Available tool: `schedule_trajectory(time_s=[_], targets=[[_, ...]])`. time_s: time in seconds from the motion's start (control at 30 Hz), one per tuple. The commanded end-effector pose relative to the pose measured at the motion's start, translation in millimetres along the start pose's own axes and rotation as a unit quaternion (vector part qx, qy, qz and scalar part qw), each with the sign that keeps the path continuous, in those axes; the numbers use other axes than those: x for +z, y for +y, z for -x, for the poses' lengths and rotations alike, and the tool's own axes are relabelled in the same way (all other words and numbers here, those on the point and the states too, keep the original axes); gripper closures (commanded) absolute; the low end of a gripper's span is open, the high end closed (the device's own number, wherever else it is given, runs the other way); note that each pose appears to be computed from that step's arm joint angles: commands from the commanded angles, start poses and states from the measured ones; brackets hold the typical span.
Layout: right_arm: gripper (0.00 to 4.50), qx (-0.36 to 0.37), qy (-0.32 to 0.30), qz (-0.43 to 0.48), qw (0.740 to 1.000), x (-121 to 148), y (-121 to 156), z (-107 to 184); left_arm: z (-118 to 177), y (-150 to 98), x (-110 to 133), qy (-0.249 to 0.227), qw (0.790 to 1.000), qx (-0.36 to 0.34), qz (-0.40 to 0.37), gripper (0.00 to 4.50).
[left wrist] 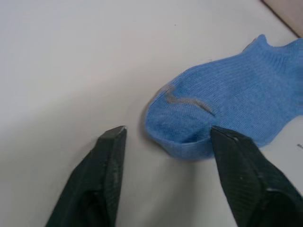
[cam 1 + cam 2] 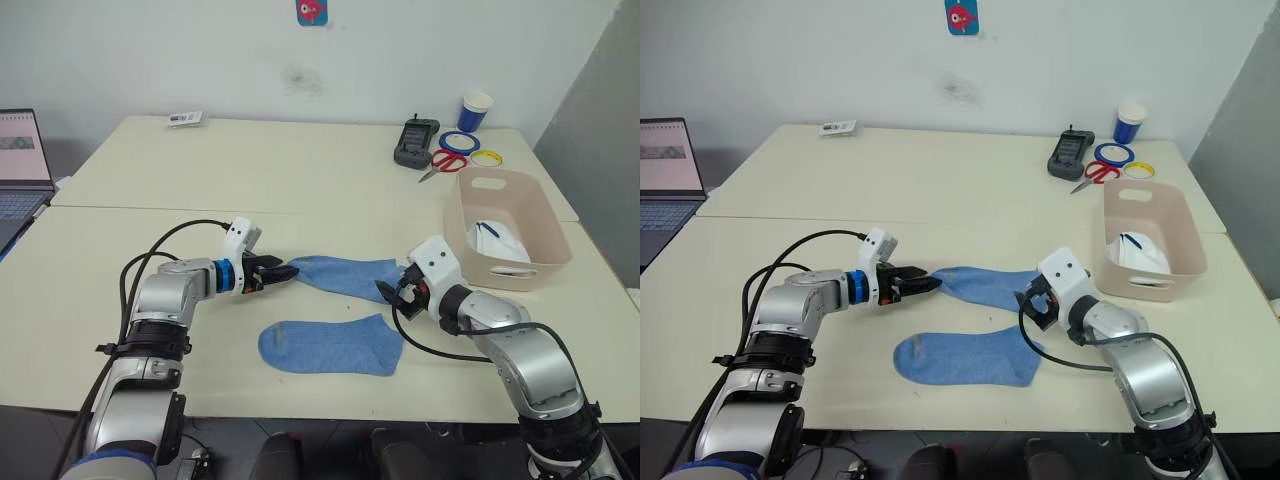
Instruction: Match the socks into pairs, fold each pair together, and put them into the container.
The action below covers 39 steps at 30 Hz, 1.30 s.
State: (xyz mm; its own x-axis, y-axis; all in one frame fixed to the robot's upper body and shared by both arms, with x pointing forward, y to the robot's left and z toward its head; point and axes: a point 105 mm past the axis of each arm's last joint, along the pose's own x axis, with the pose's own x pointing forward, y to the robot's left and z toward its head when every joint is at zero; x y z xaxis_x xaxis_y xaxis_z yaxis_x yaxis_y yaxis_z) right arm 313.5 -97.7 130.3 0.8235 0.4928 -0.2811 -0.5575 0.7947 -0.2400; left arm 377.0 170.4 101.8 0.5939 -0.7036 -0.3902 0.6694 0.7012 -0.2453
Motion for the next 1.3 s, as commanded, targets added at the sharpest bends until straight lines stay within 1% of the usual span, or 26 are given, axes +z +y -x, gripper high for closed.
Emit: schedule_trajectory(time_s=[0.03,0.1,0.2,0.23,0.3,0.37,0.43,0.5,0.6,0.63,0.73,0.8,0.87,0.93,0.97,1.07,1.13,1.2,1.3], targets=[[0.0,-0.02,-0.013,-0.002,1.0,6,-7,4,-2,-4,7,-0.008,1.0,-0.006,0.006,2.73],[0.0,-0.026,-0.008,-0.008,1.0,4,-9,2,-6,-10,3,0.002,1.0,-0.015,0.009,3.37],[0.0,-0.05,0.001,-0.042,0.998,-1,-16,-1,-8,-13,2,0.002,1.0,-0.017,0.006,4.37],[0.0,-0.057,0.008,-0.055,0.997,-4,-18,-2,-8,-13,3,0.0,1.0,-0.018,0.004,4.47],[0.0,-0.067,0.018,-0.077,0.995,-9,-22,-5,-7,-14,5,-0.005,1.0,-0.02,-0.001,4.47],[0.0,-0.073,0.029,-0.11,0.991,-18,-23,-9,-5,-15,8,-0.022,0.999,-0.023,-0.001,4.47],[0.0,-0.075,0.04,-0.136,0.987,-26,-21,-14,-3,-17,9,-0.037,0.999,-0.027,-0.011,4.47],[0.0,-0.07,0.041,-0.155,0.985,-29,-18,-19,0,-18,8,-0.045,0.998,-0.026,-0.021,4.47],[0.59,-0.038,0.029,-0.173,0.984,-23,-5,-25,4,-18,4,-0.065,0.997,-0.019,-0.03,4.5],[0.89,-0.025,0.026,-0.171,0.985,-20,1,-27,6,-16,3,-0.072,0.997,-0.011,-0.03,4.5],[1.97,0.002,0.02,-0.159,0.987,-14,13,-28,12,-11,0,-0.082,0.996,0.006,-0.024,4.5],[2.67,0.022,0.019,-0.143,0.989,-11,22,-29,17,-6,-7,-0.08,0.996,0.02,-0.022,4.5],[3.48,0.037,0.019,-0.134,0.99,-9,30,-29,22,-3,-12,-0.077,0.996,0.033,-0.023,4.5],[4.2,0.043,0.018,-0.13,0.99,-7,33,-29,25,-3,-16,-0.075,0.996,0.038,-0.026,4.5],[4.48,0.045,0.017,-0.126,0.991,-7,34,-29,26,-5,-18,-0.075,0.996,0.037,-0.024,4.5],[4.48,0.026,0.013,-0.125,0.992,-6,28,-31,30,-12,-22,-0.081,0.996,0.032,-0.017,4.5],[4.48,0.018,0.008,-0.125,0.992,-5,24,-31,30,-13,-20,-0.089,0.995,0.033,-0.017,4.5],[4.48,0.012,-0.006,-0.122,0.992,0,19,-30,31,-12,-14,-0.101,0.994,0.036,-0.018,4.5],[4.48,0.014,-0.031,-0.129,0.991,16,15,-22,38,-16,5,-0.121,0.992,0.019,-0.019,4.5]])
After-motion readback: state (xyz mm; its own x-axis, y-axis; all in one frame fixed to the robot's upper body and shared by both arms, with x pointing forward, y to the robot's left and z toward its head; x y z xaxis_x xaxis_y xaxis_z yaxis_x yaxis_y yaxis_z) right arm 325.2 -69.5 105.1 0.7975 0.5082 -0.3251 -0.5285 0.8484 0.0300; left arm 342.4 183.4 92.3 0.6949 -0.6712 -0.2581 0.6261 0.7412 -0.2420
